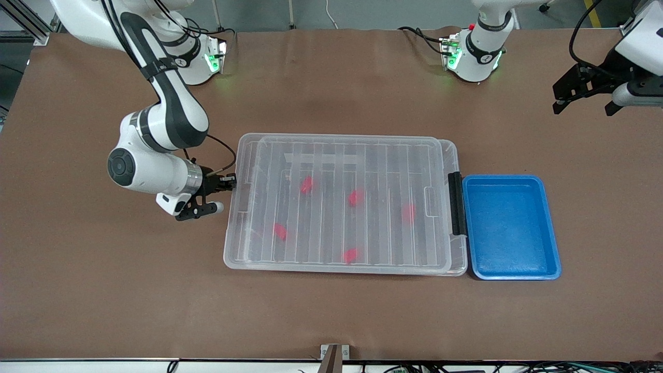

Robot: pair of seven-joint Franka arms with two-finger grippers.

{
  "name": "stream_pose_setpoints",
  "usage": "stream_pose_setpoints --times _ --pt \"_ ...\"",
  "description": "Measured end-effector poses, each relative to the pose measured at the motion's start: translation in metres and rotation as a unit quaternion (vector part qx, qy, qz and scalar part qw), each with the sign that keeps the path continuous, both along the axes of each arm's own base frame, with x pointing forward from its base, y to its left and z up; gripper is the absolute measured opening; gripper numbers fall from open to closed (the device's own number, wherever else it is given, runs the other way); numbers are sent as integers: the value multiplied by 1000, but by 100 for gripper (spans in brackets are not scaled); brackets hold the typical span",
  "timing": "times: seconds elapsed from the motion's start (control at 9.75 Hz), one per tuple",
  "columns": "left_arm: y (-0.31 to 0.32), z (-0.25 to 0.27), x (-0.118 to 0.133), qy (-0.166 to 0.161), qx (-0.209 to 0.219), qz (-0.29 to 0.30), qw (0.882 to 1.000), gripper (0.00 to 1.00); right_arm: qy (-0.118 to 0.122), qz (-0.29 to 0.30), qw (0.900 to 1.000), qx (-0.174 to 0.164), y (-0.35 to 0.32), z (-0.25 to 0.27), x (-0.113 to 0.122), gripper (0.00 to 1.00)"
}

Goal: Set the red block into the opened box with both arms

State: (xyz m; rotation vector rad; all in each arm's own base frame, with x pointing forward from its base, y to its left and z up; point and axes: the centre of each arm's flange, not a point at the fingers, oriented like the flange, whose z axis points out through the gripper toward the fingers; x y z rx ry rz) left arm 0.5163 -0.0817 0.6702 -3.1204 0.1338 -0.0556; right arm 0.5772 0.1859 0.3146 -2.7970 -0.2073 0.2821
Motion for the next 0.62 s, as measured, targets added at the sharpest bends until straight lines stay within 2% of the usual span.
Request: stream_pose_setpoints --times 0.1,0.21,0.31,0.41,0.62 --pt "0 -12 7 11 -1 -1 1000 100 8 -8 1000 -5 -10 12 5 13" --pt "0 -22 14 21 -2 -1 1000 100 -3 -11 1000 -26 -35 39 14 30" --pt "1 -27 17 26 -3 -1 1000 100 -25 -33 997 -61 -66 82 19 44" --pt "1 -27 17 26 -3 -1 1000 100 -42 -73 993 -87 -94 128 15 61" --pt "2 -22 15 26 -3 0 1000 100 -78 -103 980 -152 -138 209 -2 88"
